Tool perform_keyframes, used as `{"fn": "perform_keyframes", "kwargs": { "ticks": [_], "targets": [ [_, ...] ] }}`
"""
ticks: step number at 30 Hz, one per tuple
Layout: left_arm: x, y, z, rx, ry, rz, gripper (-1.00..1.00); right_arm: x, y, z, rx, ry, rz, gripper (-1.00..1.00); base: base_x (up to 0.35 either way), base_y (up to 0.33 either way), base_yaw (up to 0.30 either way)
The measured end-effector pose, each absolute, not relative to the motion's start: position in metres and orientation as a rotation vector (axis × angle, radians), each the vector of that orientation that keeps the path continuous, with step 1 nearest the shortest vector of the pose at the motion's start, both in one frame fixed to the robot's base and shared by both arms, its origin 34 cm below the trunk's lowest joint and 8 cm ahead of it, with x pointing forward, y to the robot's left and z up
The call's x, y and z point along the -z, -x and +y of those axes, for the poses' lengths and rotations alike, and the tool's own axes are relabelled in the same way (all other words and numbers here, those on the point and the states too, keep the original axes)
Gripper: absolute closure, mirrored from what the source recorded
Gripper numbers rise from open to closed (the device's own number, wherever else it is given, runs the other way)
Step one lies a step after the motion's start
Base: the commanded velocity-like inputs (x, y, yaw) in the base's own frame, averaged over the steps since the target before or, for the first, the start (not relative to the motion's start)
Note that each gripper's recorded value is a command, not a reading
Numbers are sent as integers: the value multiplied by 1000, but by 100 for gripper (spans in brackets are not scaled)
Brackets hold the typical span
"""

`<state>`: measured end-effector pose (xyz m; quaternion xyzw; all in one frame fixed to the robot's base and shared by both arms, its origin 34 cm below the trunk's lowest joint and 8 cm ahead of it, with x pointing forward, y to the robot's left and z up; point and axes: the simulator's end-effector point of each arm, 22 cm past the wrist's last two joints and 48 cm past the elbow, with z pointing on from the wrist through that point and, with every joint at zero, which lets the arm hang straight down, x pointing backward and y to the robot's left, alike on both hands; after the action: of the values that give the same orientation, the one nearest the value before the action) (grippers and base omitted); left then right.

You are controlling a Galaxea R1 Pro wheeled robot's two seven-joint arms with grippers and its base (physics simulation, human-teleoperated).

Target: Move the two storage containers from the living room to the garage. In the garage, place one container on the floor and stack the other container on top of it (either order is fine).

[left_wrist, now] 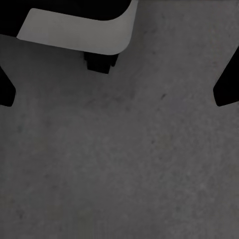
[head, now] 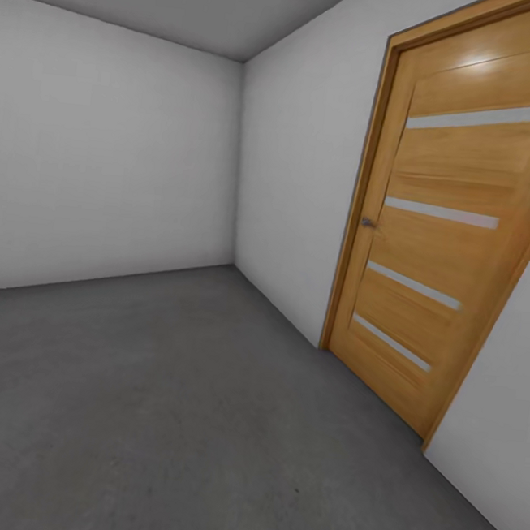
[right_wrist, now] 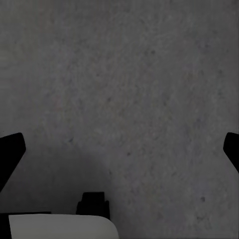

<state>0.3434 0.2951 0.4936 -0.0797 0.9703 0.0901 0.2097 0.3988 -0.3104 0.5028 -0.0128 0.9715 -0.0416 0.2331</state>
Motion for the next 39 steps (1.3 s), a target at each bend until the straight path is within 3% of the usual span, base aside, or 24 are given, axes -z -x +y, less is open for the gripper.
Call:
{"fn": "perform_keyframes", "kwargs": {
  "ticks": [8,39],
  "targets": [
    [-493,-343,295,-248,221,2699,-100,-503,-399,-311,114,34,2668,-100,296,193,-89],
    [-493,-343,296,-251,223,2699,-100,-503,-399,-311,115,34,2668,-100,277,214,-272]
  ]
}}
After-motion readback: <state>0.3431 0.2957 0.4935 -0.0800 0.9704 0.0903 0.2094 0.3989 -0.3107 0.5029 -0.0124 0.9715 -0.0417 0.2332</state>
